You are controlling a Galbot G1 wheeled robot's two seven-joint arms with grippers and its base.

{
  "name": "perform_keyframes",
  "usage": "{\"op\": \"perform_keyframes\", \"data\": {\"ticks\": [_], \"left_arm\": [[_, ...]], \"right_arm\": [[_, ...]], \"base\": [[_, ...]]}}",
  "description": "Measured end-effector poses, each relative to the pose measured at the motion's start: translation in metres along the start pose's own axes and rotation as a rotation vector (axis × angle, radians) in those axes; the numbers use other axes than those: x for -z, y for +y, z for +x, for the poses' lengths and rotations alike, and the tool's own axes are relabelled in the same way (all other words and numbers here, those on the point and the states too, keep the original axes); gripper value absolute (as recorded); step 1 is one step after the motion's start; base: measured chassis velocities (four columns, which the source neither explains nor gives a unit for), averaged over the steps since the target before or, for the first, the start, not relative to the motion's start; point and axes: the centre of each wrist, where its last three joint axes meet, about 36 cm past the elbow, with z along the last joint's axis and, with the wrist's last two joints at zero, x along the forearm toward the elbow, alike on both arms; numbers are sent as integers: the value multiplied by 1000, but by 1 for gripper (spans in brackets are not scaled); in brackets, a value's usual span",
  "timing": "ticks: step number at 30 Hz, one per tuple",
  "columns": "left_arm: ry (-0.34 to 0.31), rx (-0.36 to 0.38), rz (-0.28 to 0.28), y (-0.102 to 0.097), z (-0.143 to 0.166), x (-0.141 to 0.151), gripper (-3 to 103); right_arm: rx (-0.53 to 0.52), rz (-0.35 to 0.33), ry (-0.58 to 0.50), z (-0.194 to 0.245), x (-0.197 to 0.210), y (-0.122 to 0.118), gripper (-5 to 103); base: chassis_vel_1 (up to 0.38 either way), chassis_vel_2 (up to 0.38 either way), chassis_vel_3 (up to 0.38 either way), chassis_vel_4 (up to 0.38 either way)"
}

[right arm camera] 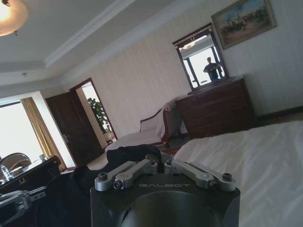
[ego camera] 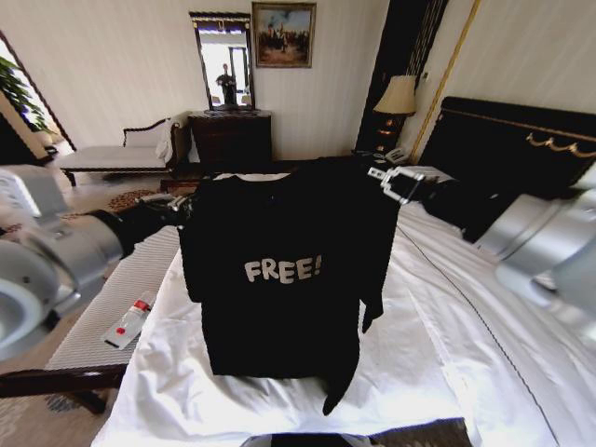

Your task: Fold the clothes on the bed.

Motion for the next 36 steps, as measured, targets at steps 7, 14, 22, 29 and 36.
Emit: {"op": "perform_keyframes", "data": {"ticks": [7,14,22,29,36], "left_arm": [[125,47,38,14,-74,-80,2],[253,78,78,15,-140,-162,2],[319,78,100,4,-191,-223,2],[346,104,115,7,-266,-247,2],[339,151,78,24,-347,-234,2]], "right_arm": [[-121,-168,97,-77,-69,-71,1],[-234,-179,196,-123,-140,-110,1],[-335,-189,258,-154,-198,-151,1],[-429,-163,244,-193,-217,-188,1],[-503,-159,217,-248,-211,-201,1]], "base": [[0,0,0,0],[0,0,0,0],[0,0,0,0],[0,0,0,0],[0,0,0,0]]}}
